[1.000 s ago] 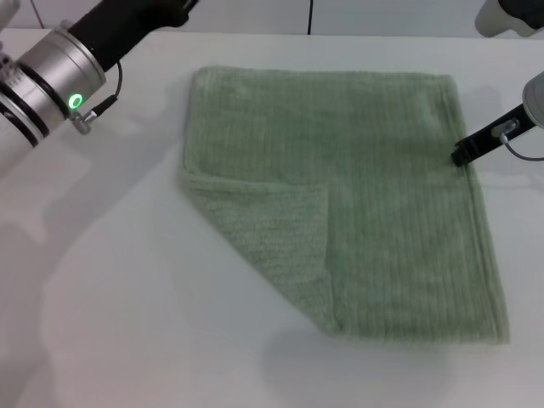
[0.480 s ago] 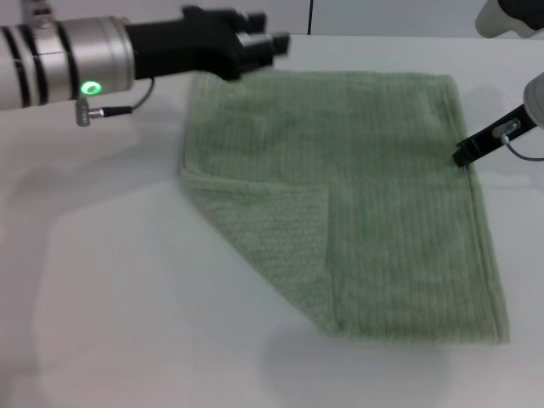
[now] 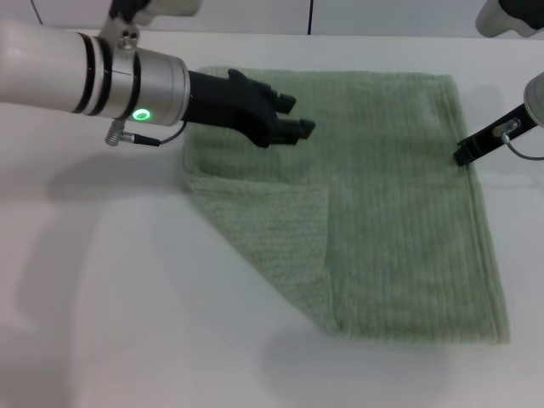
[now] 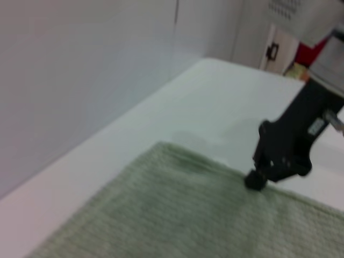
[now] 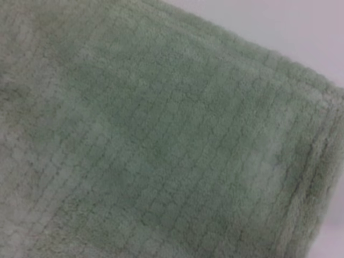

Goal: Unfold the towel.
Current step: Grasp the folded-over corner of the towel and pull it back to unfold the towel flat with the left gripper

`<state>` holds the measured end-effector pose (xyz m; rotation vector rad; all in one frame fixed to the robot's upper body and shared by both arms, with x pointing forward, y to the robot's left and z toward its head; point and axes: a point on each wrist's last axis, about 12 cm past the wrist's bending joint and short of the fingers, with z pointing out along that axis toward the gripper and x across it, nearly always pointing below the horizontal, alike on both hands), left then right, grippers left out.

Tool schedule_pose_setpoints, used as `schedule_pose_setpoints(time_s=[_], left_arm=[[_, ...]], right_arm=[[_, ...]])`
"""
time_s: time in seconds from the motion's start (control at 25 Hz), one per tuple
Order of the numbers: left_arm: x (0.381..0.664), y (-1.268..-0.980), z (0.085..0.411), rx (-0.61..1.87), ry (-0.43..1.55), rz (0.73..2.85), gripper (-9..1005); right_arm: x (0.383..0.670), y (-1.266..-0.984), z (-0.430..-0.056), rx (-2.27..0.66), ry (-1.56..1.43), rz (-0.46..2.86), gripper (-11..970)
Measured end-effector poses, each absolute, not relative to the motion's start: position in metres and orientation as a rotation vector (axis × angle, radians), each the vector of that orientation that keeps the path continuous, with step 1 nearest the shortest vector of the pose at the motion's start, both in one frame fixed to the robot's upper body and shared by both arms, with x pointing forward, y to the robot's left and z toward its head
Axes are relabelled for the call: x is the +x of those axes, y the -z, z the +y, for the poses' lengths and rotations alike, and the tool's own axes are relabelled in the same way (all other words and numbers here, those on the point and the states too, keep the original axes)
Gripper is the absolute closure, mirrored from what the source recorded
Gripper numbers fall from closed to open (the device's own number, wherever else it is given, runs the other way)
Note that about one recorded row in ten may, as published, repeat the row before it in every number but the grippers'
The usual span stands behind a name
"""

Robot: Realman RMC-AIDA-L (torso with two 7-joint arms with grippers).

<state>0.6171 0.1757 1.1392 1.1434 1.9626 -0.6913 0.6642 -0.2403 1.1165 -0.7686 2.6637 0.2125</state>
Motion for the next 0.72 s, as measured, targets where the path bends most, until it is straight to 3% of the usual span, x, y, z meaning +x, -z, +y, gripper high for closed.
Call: schedule_pose_setpoints(time_s=[0.52,0.72], left_arm=[[0.614,-1.129,0.161,1.237,0.682,2.023,510],[0.614,-1.128,0.159,1.227,0.679,2.019,386]], right_arm=[[0.666,-1.118,-0.241,-0.784,-0.206,2.654,959],[0.666,-1.118,-0.241,-0.784,-0.206,2.654,959]])
